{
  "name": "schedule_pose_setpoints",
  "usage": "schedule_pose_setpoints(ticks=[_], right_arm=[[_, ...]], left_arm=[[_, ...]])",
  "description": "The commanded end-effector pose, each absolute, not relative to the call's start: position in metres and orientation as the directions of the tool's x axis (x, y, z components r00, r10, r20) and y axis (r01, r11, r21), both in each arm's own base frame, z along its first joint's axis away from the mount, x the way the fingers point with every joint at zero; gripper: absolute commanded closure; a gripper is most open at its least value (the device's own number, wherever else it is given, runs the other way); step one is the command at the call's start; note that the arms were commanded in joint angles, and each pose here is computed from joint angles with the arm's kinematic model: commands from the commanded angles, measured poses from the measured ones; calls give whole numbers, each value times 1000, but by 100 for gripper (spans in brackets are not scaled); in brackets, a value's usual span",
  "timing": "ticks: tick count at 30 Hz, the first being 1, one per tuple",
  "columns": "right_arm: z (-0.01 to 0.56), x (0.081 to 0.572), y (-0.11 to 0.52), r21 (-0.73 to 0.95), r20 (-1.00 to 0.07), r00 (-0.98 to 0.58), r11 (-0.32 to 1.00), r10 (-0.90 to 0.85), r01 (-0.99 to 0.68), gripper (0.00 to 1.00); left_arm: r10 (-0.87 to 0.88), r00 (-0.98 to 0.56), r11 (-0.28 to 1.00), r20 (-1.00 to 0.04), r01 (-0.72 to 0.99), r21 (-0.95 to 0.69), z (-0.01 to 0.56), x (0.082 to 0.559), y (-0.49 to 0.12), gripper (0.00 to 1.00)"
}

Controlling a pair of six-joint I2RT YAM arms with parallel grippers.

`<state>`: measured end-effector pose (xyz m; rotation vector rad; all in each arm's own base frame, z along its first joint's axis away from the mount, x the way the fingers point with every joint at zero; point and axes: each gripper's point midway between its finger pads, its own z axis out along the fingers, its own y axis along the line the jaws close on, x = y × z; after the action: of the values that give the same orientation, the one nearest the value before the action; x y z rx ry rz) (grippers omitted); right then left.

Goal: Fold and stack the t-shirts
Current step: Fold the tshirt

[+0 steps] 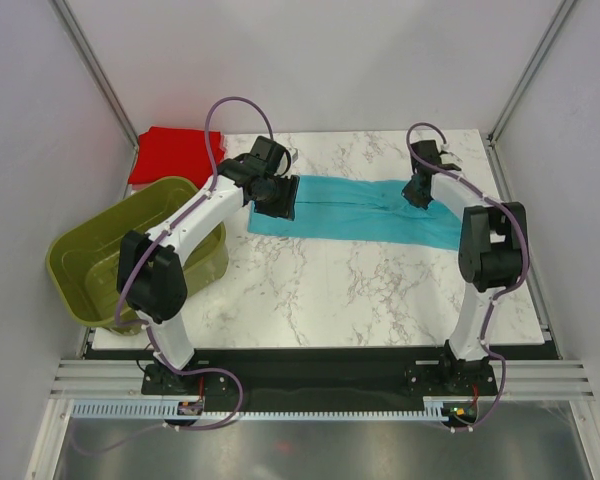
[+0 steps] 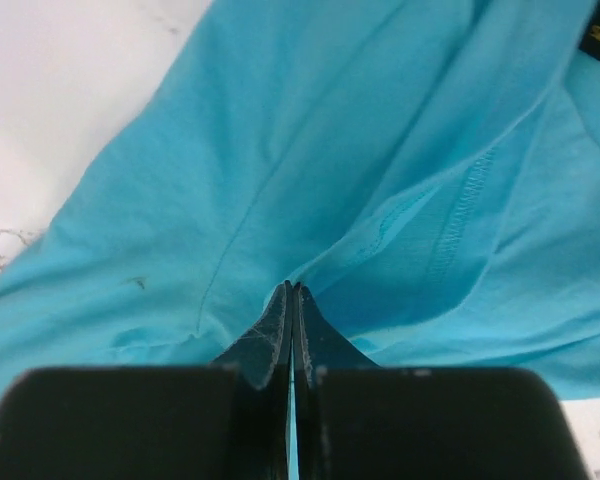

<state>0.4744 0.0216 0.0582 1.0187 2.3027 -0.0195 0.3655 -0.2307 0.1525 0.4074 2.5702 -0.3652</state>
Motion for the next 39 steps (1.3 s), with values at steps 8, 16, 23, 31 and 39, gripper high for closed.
schedule_pose_setpoints(ticks=[8,16,23,31,39], right_arm=[[70,502,43,6,-676,-649,883,349,469,98],[68,517,48,-39,-678,-681,911,277,410,92],[86,536,54,-40,-705,-669,929,234,367,86],[95,539,76,-21,-690,-708,973,153,230,66],[130,528,-5,65,-689,-593,851,417,522,52]], left_arm=[[214,-794,908,-569,377,-185,169,368,-235,45],[217,-802,907,-556,376,-189,164,367,-236,45],[217,-805,906,-552,377,-194,162,367,-237,45],[219,-809,906,-546,376,-195,159,366,-238,45],[207,-819,890,-535,385,-244,158,371,-255,45]])
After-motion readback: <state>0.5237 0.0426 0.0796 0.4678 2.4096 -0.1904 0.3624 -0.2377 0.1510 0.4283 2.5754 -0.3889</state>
